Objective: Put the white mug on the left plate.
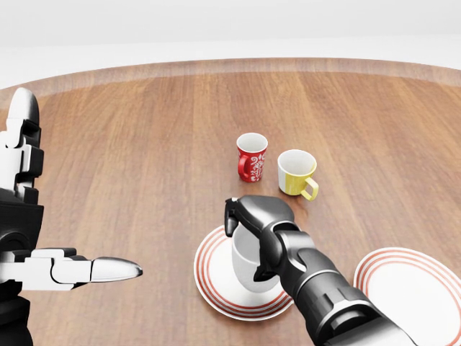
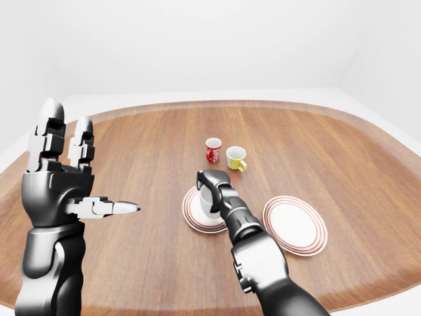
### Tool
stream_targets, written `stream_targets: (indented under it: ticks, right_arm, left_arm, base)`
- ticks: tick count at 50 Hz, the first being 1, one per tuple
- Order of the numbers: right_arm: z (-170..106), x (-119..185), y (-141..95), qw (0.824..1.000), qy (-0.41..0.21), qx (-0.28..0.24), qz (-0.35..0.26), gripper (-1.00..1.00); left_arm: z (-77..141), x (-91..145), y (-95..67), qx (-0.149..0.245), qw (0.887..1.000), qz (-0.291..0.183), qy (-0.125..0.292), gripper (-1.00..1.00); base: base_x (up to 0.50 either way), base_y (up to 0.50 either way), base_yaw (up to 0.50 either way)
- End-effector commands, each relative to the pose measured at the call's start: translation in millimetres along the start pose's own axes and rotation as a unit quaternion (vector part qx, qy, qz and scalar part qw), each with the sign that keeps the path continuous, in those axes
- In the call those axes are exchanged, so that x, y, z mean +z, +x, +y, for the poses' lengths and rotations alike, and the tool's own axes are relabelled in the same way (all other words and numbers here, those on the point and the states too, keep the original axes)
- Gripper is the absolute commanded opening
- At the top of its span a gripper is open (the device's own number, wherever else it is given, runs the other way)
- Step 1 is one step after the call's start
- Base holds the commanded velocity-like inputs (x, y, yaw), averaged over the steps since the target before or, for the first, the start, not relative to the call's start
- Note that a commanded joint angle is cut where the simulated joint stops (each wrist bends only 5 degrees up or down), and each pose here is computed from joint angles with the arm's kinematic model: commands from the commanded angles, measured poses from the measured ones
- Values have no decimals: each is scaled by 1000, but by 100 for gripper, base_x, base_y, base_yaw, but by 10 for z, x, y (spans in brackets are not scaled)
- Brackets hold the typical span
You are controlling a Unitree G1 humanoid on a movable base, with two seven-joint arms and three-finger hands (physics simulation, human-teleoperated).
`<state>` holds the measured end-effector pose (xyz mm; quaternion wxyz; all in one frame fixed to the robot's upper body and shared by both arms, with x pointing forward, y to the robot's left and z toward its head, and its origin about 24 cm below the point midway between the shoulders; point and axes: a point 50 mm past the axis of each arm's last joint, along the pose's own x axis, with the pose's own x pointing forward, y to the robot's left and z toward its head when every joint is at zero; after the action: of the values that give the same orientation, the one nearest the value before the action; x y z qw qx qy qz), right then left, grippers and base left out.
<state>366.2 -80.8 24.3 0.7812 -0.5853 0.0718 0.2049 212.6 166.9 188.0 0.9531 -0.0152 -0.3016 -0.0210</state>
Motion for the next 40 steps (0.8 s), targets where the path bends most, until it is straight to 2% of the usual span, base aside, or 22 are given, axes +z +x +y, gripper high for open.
stream_targets:
  ticks: [1, 40]
  right_arm:
    - [22, 3, -4, 1000, -6, -4, -1, -100]
    - [94, -3, -18, 1000, -10, -1, 0, -100]
  left_arm:
    - [0, 9, 1, 0, 1000, -2, 0, 100]
    - [11, 14, 12, 1, 1000, -4, 0, 100]
  base:
    - [0, 0, 0]
    - [0, 0, 0]
